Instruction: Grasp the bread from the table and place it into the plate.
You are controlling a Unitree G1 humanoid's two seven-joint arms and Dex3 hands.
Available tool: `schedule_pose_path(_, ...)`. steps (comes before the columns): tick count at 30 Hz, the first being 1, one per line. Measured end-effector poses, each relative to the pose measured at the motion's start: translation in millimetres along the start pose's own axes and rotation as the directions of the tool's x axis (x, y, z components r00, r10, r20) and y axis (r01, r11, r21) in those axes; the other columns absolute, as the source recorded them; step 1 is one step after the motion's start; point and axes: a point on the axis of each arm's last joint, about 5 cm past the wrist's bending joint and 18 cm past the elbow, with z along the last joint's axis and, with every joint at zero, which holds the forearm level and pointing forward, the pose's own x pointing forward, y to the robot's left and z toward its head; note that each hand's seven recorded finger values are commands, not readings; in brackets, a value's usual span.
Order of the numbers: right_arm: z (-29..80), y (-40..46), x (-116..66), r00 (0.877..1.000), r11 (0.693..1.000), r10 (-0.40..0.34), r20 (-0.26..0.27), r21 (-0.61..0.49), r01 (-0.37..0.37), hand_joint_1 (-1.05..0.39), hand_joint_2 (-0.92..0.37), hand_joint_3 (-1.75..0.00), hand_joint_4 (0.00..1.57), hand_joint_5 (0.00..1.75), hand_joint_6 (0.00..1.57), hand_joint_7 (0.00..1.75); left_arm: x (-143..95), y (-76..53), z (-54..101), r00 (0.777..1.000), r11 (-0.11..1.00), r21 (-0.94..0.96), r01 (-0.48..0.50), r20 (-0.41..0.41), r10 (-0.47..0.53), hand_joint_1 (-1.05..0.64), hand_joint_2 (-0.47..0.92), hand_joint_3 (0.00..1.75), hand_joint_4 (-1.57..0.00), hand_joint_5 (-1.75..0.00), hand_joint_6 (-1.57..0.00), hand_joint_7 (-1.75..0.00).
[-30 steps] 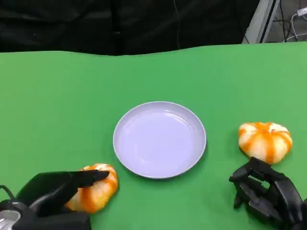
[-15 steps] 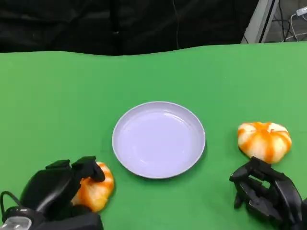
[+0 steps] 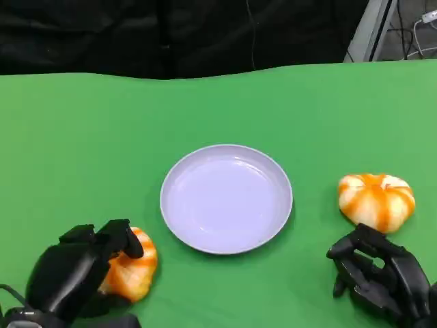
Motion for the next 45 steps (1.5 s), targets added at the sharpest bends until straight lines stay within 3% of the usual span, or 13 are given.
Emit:
schedule_pose_path(17, -0.2, 0.0, -0.6, 1.0, 1.0, 0.0, -0.001, 0.0, 0.0, -0.27, -0.92, -0.53, 0.72, 1.75, 0.63, 1.47, -1, 4.6, 0.8, 0.999, 0.999, 0.01, -0.042, 0.019, 0.041, 0.03, 0.79, 0.0, -0.58, -1.73, -0.64, -1.43)
schedule_pose_path(19, -0.3, 0.4, -0.8, 1.0, 1.0, 0.001, 0.002, -0.001, -0.001, -0.28, -0.92, -0.53, 0.72, 1.75, 0.63, 1.47, -4, 12.1, 6.0, 0.997, 0.997, 0.019, -0.076, 0.029, 0.075, 0.03, 0.79, 0.0, -0.58, -1.73, -0.65, -1.42)
schedule_pose_path(22, -0.5, 0.5, -0.9, 1.0, 1.0, 0.0, 0.003, -0.001, 0.0, -0.28, -0.92, -0.53, 0.71, 1.75, 0.63, 1.47, -3, 38.0, 22.0, 0.977, 0.982, 0.033, -0.186, 0.111, 0.182, 0.04, 0.78, 0.0, -0.59, -1.74, -0.67, -1.41)
schedule_pose_path(24, -0.8, 1.4, -0.7, 1.0, 1.0, 0.002, 0.001, 0.002, -0.002, -0.28, -0.92, -0.52, 0.71, 1.75, 0.63, 1.47, -1, 48.2, 27.3, 0.967, 0.974, 0.04, -0.222, 0.137, 0.214, 0.04, 0.78, 0.0, -0.6, -1.75, -0.68, -1.41)
schedule_pose_path(33, -0.9, 1.6, -0.8, 1.0, 1.0, 0.002, 0.0, -0.003, -0.002, -0.28, -0.92, -0.53, 0.72, 1.75, 0.64, 1.47, -6, 51.3, 31.5, 0.971, 0.977, 0.055, -0.206, 0.137, 0.197, 0.05, 0.76, 0.0, -0.62, -1.75, -0.7, -1.41)
schedule_pose_path(37, -0.9, 1.7, -0.7, 1.0, 1.0, 0.002, 0.0, -0.003, -0.002, -0.28, -0.92, -0.53, 0.72, 1.75, 0.64, 1.47, -5, 58.0, 35.4, 0.962, 0.971, 0.057, -0.234, 0.156, 0.223, 0.05, 0.75, 0.0, -0.62, -1.75, -0.7, -1.41)
schedule_pose_path(45, -1.0, 2.0, -0.7, 1.0, 1.0, 0.002, 0.0, -0.002, -0.002, -0.27, -0.92, -0.54, 0.73, 1.75, 0.64, 1.48, -1, 59.8, 41.8, 0.949, 0.966, 0.037, -0.254, 0.201, 0.242, 0.01, 0.77, 0.01, -0.61, -1.75, -0.67, -1.42)
